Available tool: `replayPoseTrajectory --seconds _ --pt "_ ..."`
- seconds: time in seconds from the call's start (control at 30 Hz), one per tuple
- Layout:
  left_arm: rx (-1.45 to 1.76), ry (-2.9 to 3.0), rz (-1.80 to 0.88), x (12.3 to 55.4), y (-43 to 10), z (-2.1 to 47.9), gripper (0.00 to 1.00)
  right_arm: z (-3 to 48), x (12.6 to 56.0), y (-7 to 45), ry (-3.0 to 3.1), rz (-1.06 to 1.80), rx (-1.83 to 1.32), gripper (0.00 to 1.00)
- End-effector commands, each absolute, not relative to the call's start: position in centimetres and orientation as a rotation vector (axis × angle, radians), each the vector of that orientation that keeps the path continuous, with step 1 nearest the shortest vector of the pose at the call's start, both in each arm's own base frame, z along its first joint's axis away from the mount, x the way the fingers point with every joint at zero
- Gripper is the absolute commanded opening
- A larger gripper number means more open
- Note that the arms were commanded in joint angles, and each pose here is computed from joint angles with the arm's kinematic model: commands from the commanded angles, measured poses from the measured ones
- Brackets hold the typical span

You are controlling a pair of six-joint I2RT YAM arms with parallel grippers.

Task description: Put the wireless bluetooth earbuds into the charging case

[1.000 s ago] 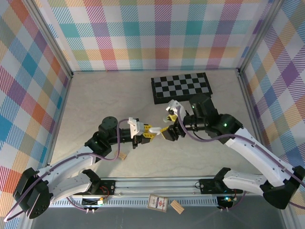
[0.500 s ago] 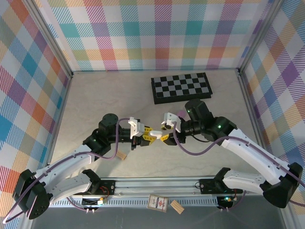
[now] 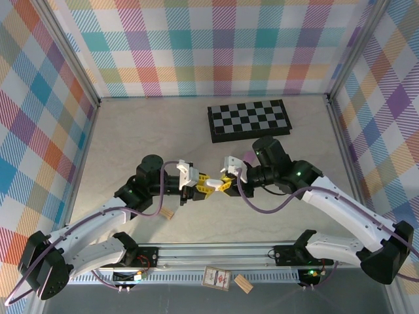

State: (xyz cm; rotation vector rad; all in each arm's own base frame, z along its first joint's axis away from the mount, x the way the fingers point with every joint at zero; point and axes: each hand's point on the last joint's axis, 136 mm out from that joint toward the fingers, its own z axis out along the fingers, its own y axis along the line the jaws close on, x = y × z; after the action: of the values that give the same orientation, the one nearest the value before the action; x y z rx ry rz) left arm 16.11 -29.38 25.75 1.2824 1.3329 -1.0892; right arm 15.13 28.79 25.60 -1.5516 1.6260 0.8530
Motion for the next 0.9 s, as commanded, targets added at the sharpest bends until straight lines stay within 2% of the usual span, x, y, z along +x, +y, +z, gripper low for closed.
replayPoseTrajectory --seconds 0.0,0.13,0.17,0.23,0.53,0.87 --pt "1.228 1.276 -1.062 16.8 -29.3 27.9 0.54 25.9 16.2 28.5 1.634 0.824 -1.458 0.21" --pt "1.124 1.261 -0.981 17.7 -28.3 28.9 0.88 24.7 18.8 27.3 1.762 0.817 -1.273 0.22" --pt "1.098 1.261 -0.952 18.0 -28.0 29.0 0.94 24.3 19.4 27.0 1.790 0.825 -1.228 0.22" --pt "1.062 1.254 -0.913 18.3 -27.5 29.3 1.00 23.4 20.3 26.5 1.844 0.840 -1.146 0.22" --pt "1.053 1.366 -0.852 19.0 -26.8 26.3 1.00 15.6 25.2 25.3 2.265 0.926 -0.633 0.18" --pt "1.056 1.495 -0.775 20.7 -26.7 23.1 1.00 7.0 27.7 24.7 2.606 0.893 -0.342 0.20"
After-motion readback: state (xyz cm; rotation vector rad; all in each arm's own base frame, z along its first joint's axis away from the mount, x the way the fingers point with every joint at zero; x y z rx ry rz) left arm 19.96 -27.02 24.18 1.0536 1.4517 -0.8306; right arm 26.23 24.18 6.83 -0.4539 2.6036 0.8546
